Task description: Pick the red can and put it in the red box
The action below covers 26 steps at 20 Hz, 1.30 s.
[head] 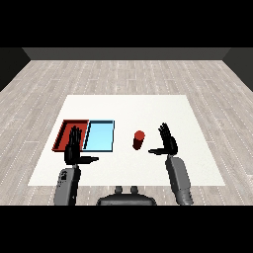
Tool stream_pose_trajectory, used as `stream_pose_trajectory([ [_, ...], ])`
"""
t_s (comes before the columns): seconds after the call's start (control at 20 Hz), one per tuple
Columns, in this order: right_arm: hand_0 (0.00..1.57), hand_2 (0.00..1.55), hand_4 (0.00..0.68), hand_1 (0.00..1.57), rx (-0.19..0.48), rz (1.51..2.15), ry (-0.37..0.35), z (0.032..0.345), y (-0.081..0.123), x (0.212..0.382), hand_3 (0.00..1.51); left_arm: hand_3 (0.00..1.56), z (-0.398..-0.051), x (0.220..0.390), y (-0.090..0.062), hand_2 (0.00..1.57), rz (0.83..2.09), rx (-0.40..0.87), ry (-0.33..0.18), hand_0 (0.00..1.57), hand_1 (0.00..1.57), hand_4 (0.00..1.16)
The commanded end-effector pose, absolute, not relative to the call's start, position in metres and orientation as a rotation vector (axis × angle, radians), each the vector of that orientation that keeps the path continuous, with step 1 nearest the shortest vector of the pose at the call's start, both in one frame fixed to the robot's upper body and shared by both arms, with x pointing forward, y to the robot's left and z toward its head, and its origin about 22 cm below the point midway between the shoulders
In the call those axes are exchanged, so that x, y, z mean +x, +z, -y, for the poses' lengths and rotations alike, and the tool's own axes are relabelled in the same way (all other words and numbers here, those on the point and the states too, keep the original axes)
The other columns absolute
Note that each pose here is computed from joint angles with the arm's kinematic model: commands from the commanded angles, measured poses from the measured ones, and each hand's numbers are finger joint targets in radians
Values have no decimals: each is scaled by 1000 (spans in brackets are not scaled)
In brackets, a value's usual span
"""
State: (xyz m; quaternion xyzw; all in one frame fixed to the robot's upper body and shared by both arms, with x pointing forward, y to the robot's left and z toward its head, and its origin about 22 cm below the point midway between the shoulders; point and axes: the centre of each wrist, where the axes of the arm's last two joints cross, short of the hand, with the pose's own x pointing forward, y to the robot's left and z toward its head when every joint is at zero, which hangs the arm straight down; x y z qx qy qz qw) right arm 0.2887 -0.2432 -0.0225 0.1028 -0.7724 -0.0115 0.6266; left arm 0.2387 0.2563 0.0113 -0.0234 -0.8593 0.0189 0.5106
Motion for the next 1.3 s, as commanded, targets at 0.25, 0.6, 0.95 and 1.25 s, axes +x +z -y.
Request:
stream_pose_trajectory([
  [0.25, 0, 0, 0, 0, 284, 1713, -55, 199, -50, 296, 0, 0, -257, 237, 12, 0, 2068, -41, 43, 0, 0, 0],
  [0.6, 0, 0, 0, 0, 320, 1699, -109, 204, -62, 295, 0, 0, -249, 243, -4, 0, 2052, -76, 42, 0, 0, 0],
  [0.95, 0, 0, 0, 0, 343, 1706, -114, 192, -47, 292, 0, 0, -239, 233, 13, 0, 2064, -77, 64, 0, 0, 0],
  [1.25, 0, 0, 0, 0, 339, 1676, -97, 174, -66, 315, 0, 0, -261, 224, 23, 0, 2087, -85, 49, 0, 0, 0],
])
